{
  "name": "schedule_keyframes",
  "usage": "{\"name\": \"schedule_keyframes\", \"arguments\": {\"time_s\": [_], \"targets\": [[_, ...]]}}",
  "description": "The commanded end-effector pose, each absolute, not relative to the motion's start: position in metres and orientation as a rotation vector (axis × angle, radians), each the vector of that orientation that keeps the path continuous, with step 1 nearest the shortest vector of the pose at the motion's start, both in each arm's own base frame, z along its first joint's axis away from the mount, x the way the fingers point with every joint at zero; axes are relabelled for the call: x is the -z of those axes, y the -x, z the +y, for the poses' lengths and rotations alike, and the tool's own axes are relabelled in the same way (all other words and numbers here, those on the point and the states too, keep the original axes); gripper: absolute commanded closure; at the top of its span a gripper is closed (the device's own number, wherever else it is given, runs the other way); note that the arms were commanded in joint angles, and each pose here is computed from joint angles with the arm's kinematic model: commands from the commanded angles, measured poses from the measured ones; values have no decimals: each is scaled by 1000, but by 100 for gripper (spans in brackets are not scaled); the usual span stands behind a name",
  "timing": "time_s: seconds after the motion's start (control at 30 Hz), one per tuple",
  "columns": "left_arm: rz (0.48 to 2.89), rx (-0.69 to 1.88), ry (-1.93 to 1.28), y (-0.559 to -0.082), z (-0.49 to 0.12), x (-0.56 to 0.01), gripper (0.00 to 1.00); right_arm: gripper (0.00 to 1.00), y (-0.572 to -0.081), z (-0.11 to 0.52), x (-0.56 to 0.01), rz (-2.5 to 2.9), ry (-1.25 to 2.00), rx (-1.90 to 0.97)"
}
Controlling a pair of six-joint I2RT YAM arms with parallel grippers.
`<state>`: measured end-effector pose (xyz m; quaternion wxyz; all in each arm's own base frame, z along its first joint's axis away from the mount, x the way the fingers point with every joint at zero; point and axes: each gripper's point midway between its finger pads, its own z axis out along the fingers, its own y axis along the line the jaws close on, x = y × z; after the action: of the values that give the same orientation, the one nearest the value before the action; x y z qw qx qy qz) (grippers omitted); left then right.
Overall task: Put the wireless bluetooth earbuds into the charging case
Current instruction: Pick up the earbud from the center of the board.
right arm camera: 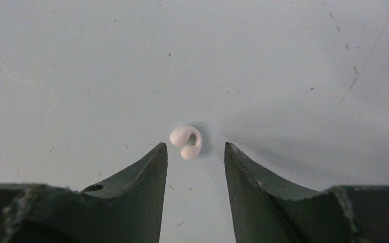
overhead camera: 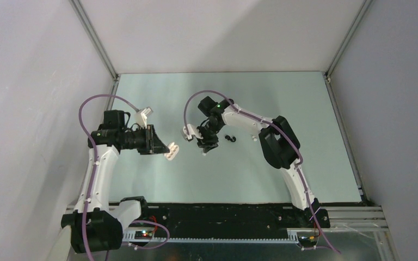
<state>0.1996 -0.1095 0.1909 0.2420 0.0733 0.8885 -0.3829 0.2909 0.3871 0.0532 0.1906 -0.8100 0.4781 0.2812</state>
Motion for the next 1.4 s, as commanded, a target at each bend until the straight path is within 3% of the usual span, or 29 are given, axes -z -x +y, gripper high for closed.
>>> {"name": "schedule_keyframes", "arguments": {"time_s": [0.0,0.7,1.37], "targets": [[2381,1045,-222,-200,-110,-201,100,51,-292,402,-55,1330,2251,-810],[2375,1063,-229,-197,-111,-200,100,49,-294,406,-58,1329,2253,-837],[2381,1066,-224,-201,-111,-201,100,52,-300,391,-27,1321,2353,-739]]}}
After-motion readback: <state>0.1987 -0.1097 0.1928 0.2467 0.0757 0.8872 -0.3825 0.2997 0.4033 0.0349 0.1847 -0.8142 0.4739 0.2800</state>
